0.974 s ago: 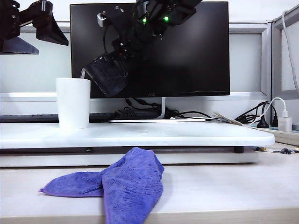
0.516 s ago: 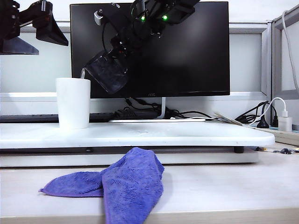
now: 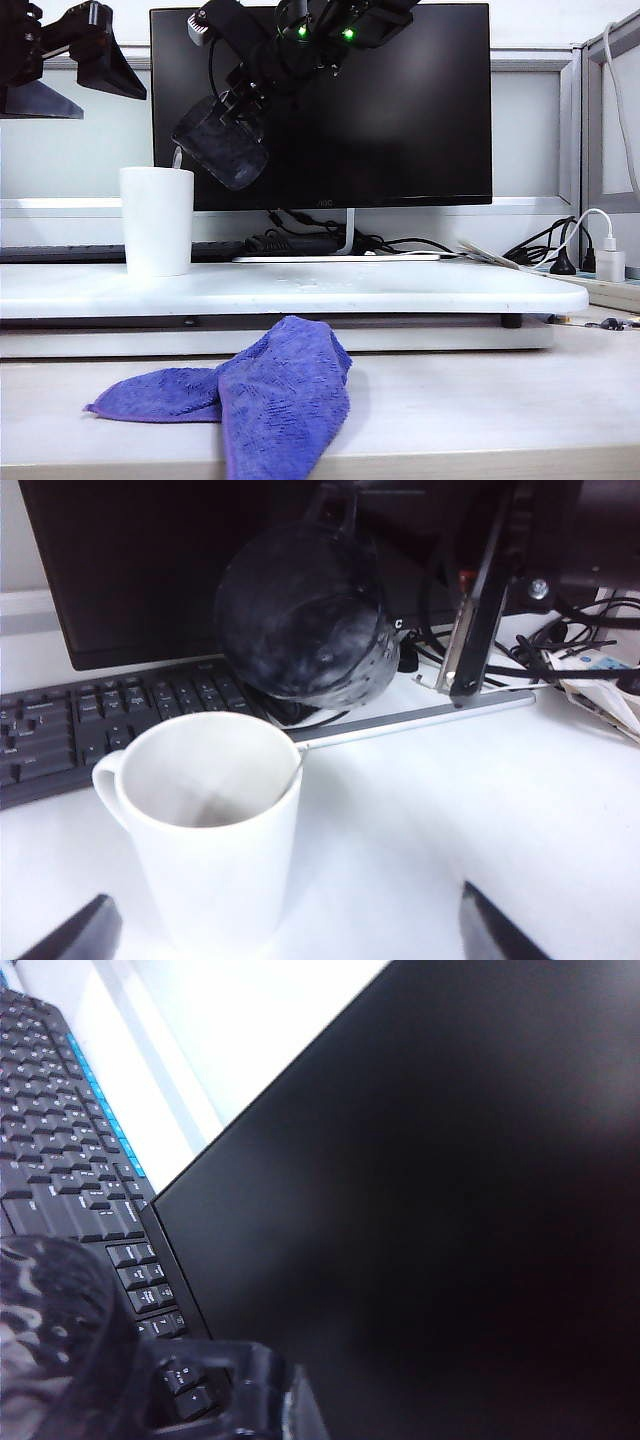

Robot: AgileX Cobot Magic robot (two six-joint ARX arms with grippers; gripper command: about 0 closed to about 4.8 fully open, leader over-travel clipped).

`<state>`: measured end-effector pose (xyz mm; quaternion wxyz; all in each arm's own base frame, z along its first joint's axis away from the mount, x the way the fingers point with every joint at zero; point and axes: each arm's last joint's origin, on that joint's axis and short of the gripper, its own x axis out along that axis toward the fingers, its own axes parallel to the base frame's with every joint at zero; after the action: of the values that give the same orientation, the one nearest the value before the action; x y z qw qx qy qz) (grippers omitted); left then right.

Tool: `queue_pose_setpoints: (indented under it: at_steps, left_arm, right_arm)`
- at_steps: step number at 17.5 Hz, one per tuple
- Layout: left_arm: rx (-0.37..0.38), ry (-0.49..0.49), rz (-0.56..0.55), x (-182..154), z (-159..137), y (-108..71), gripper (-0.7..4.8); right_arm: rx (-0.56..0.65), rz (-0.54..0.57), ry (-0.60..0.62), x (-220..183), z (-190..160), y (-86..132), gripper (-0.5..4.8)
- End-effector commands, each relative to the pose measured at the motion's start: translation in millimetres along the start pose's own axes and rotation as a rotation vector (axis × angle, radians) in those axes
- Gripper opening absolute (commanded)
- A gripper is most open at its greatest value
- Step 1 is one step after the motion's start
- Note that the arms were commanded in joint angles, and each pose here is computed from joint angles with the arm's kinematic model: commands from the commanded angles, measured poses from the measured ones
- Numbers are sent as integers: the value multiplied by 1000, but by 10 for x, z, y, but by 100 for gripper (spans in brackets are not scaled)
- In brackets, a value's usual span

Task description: Carefully pick up the black cup and pour some water from the black cup into the white cup.

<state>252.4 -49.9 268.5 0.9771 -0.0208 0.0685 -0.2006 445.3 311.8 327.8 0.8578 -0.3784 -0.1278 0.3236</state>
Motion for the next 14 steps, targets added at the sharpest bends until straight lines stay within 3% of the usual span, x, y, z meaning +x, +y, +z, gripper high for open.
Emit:
queue_pose_setpoints:
  at_steps: [1, 14]
  left_arm:
    - [5, -3, 1, -6, 12, 3, 479]
    - [5, -2, 1, -6, 12, 3, 479]
  right_arm:
    - [-42, -48, -64, -25, 106, -84, -6]
    - [-218, -63, -116, -16, 150, -72, -6]
